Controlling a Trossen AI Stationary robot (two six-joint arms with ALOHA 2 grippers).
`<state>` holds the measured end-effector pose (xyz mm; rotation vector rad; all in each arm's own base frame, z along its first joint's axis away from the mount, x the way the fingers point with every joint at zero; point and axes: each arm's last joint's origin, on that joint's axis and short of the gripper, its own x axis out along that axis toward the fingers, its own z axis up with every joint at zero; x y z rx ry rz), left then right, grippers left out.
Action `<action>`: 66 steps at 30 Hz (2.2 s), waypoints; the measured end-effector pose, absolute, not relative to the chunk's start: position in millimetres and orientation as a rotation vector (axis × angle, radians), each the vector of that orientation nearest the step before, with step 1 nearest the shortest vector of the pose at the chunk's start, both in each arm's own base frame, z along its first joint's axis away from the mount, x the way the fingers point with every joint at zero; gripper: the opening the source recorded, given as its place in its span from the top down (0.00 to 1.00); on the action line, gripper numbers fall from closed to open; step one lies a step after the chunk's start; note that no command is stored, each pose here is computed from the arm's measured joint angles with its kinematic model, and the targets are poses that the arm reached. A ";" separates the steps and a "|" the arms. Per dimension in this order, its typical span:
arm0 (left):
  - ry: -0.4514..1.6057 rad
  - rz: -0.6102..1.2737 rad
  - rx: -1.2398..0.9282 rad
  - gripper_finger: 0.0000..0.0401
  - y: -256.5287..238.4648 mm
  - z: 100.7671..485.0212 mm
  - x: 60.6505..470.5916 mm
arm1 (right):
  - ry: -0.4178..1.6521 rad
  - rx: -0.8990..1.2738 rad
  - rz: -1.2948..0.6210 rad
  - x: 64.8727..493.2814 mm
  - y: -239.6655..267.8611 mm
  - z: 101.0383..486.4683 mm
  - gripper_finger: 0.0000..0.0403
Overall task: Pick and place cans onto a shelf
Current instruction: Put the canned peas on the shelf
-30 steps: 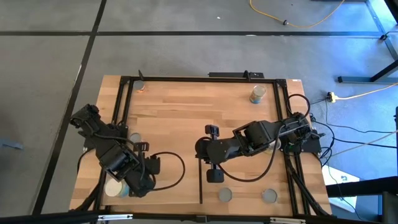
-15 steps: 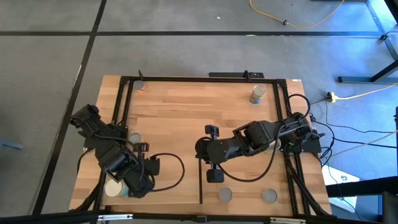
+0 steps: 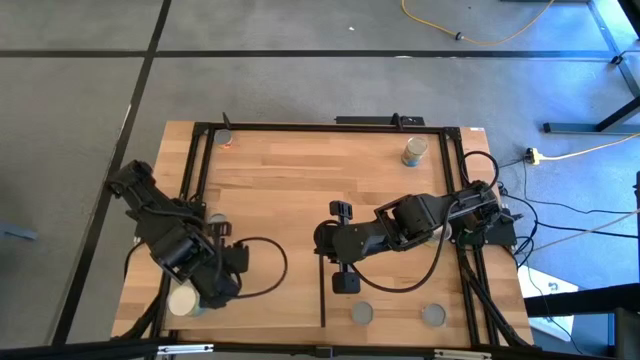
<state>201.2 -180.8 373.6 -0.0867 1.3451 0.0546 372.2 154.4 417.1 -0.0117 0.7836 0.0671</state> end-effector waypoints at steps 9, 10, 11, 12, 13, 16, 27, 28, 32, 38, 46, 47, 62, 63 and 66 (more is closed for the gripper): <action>1.445 0.066 -0.119 1.00 -172.7 357.2 179.7 | 0.783 -0.011 0.067 372.1 154.4 417.2 1.00; 1.442 0.063 -0.120 1.00 -172.6 358.5 179.7 | 0.783 -0.010 0.067 372.2 154.4 417.2 1.00; 1.431 0.060 -0.118 1.00 -172.7 359.9 180.0 | 0.783 -0.010 0.066 372.2 154.4 417.2 1.00; 1.425 0.059 -0.118 1.00 -172.6 361.0 180.1 | 0.783 -0.010 0.066 372.2 154.4 417.2 1.00; 1.422 0.058 -0.120 1.00 -172.6 361.9 180.1 | 0.783 -0.010 0.066 372.2 154.4 417.2 1.00; 1.422 0.050 -0.118 1.00 -173.8 362.6 179.0 | 0.783 -0.010 0.066 372.2 154.4 417.2 1.00; 1.162 0.053 -0.116 1.00 -162.9 405.0 166.6 | 0.760 -0.012 0.060 365.1 152.9 425.5 1.00; 1.125 0.057 -0.121 1.00 -160.7 411.3 165.6 | 0.753 -0.013 0.055 362.7 152.3 428.1 1.00; 0.997 0.063 -0.101 1.00 -153.5 429.2 157.5 | 0.757 -0.026 0.053 348.7 150.0 437.5 1.00; 0.879 0.063 -0.079 1.00 -147.5 440.4 140.9 | 0.853 -0.053 0.059 315.6 149.2 446.6 1.00; 0.819 0.080 -0.109 1.00 -144.0 445.7 133.6 | 0.966 0.047 -0.042 279.5 144.7 453.2 1.00; 0.822 0.081 -0.115 1.00 -143.9 445.6 133.5 | 0.968 0.043 -0.034 276.4 145.2 454.5 1.00; 0.783 0.141 -0.128 1.00 -141.8 445.6 133.7 | 0.846 0.014 -0.109 228.7 123.7 477.9 1.00; 0.782 0.142 -0.127 1.00 -141.8 445.6 133.8 | 0.840 0.022 -0.138 223.3 119.8 476.9 1.00; 0.759 0.160 -0.118 1.00 -141.2 446.1 134.1 | 0.846 0.078 -0.207 207.0 109.0 470.1 1.00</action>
